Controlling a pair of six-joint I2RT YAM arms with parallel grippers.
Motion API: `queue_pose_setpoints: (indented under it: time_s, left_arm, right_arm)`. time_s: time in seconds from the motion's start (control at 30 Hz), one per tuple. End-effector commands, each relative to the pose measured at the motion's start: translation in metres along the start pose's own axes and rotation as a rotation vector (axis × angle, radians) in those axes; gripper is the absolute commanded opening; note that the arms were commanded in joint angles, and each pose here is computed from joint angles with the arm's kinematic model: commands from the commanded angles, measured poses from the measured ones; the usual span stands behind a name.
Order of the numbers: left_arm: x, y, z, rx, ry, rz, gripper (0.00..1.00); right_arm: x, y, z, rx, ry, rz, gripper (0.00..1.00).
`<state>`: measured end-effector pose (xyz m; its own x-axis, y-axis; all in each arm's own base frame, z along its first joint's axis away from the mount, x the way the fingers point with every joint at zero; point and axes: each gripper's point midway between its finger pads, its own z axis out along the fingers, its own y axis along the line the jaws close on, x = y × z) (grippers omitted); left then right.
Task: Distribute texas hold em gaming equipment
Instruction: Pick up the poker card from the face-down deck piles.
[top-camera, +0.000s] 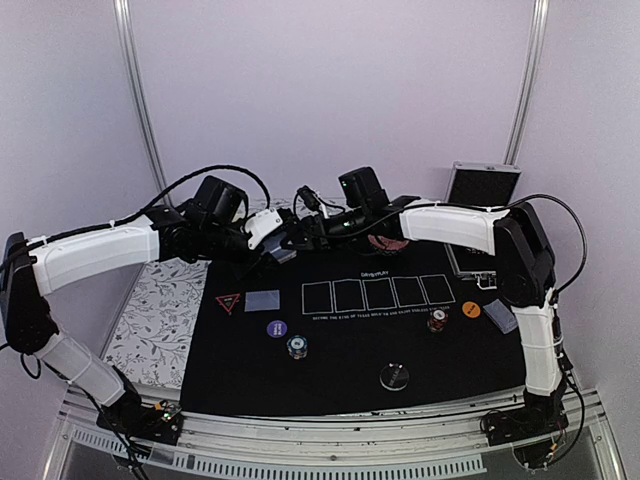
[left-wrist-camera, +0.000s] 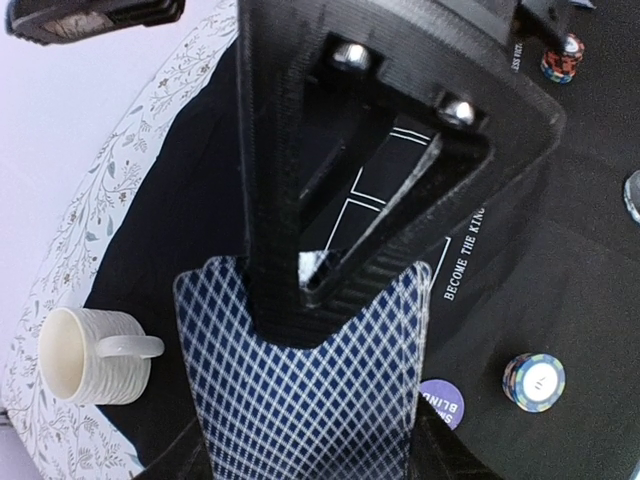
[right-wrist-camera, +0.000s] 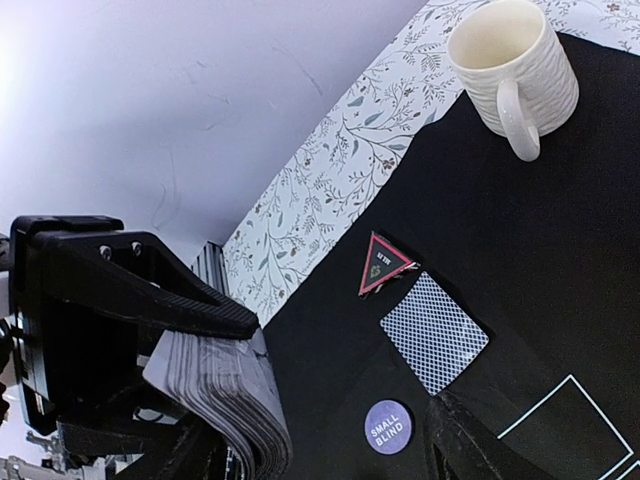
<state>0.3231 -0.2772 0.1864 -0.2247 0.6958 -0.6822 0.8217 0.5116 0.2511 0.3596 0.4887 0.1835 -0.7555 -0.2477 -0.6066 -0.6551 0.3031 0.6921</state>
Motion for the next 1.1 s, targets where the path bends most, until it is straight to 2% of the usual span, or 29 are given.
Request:
queue_pose_setpoints:
  time_s: [0.0, 0.3, 0.4, 0.47, 0.57, 0.77, 1.07]
  left_arm:
    - [-0.012, 0.009, -0.004, -0.038, -0.042, 0.007, 0.50]
    - [-0.011, 0.011, -0.005, -0.051, -0.038, 0.007, 0.50]
    - [-0.012, 0.011, -0.006, -0.055, -0.039, 0.008, 0.50]
    - [-0.011, 0.012, -0.006, -0.058, -0.037, 0.007, 0.50]
    - [-0.011, 0.012, -0.005, -0.057, -0.035, 0.007, 0.50]
    - [-0.010, 0.014, -0.005, -0.069, -0.031, 0.006, 0.50]
    - [-0.012, 0.017, -0.007, -0.083, -0.037, 0.000, 0.50]
  right_arm:
    - [0.000, -0.008, -0.014, 0.094, 0.010, -0.005, 0.61]
    - [-0.008, 0.011, -0.028, 0.087, -0.002, -0.038, 0.38]
    - [-0.005, 0.022, -0.027, 0.035, 0.015, -0.039, 0.24]
    - [-0.005, 0.026, -0.029, 0.021, 0.017, -0.036, 0.21]
    - [-0.009, 0.033, -0.033, 0.007, 0.011, -0.045, 0.05]
    - [-0.022, 0.031, -0.057, 0.114, -0.035, -0.063, 0.02]
    - [-0.055, 0.023, -0.129, 0.232, -0.185, -0.053, 0.02]
